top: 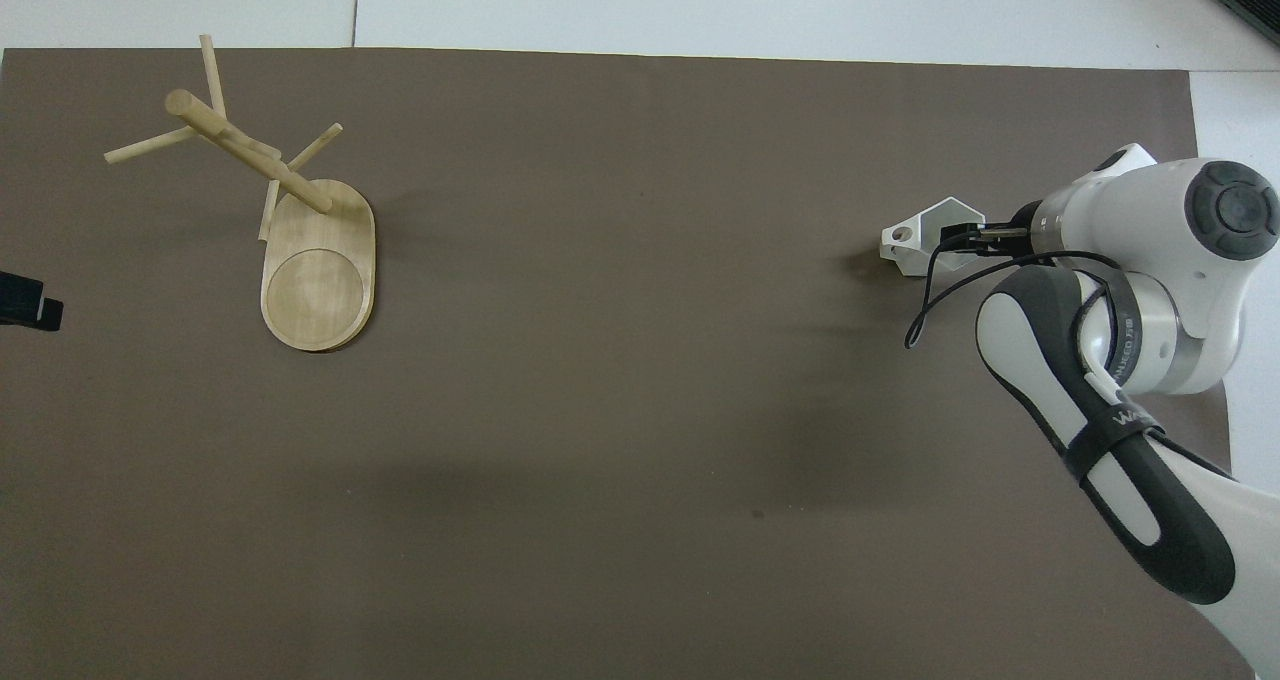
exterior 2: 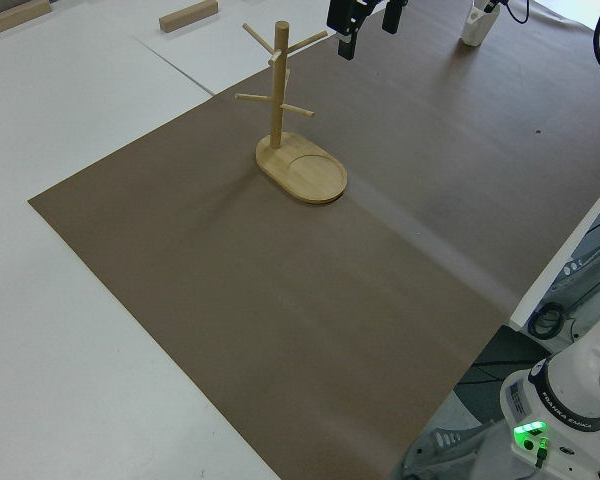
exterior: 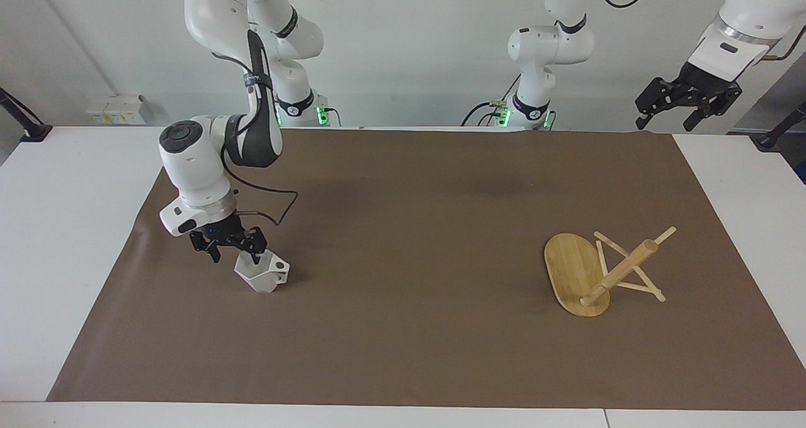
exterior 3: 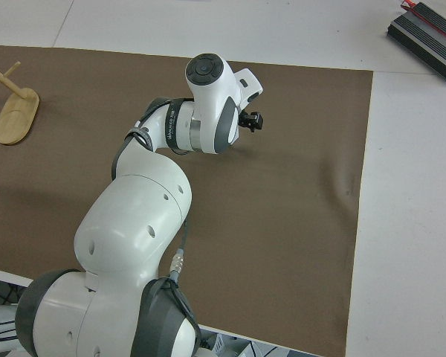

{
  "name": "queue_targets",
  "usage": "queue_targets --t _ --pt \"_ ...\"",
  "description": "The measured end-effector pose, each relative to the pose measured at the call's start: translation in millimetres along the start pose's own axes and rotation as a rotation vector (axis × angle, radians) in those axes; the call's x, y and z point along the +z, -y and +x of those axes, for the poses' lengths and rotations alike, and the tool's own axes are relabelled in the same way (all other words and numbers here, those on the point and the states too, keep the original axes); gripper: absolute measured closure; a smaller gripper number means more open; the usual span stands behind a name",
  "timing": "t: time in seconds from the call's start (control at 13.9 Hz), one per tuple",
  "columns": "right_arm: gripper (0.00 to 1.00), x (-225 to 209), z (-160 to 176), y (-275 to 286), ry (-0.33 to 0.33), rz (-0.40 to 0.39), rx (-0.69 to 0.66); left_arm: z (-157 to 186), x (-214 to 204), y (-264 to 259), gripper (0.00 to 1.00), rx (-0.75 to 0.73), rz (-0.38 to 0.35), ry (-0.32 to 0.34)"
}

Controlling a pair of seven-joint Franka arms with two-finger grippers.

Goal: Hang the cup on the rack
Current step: 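Close the right gripper on the white cup's rim, then lift the cup and carry it toward the wooden mug tree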

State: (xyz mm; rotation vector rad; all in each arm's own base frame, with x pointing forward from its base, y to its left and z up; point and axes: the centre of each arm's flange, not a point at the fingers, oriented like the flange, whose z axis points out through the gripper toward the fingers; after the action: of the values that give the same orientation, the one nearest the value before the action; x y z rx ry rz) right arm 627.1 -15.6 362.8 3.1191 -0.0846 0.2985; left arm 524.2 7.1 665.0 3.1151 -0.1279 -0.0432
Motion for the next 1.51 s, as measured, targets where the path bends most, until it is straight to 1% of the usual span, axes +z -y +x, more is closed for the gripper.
queue_targets --t 0.14,0.29,0.36,0.5,0.87,1.01,1.23,1.3,1.51 --pt "0.45 0 0 0 0.0 0.0 0.0 0 0 0 0.0 0.0 0.0 0.0" --pt "0.65 0 0 0 0.0 0.0 0.0 0 0 0 0.0 0.0 0.0 0.0" --pt "0.77 0 0 0 0.0 0.0 0.001 0 0 0 0.0 0.0 0.0 0.0" --pt "0.95 -2 1 1 -0.003 0.004 0.003 0 0 0 0.0 0.0 0.0 0.0" --pt "0.96 -3 1 1 0.002 0.003 0.003 0 0 0 0.0 0.0 0.0 0.0" --pt "0.96 -7 3 1 0.029 0.003 0.003 0 0 0 0.0 0.0 0.0 0.0" --pt "0.96 -32 11 10 0.07 0.014 -0.006 0 0 0 0.0 0.0 0.0 0.0" --pt "0.96 -44 13 17 0.081 0.042 0.002 0 0 0 0.0 0.0 0.0 0.0" --pt "0.96 -77 16 34 0.111 0.186 0.065 0 0 0 0.0 0.0 0.0 0.0"
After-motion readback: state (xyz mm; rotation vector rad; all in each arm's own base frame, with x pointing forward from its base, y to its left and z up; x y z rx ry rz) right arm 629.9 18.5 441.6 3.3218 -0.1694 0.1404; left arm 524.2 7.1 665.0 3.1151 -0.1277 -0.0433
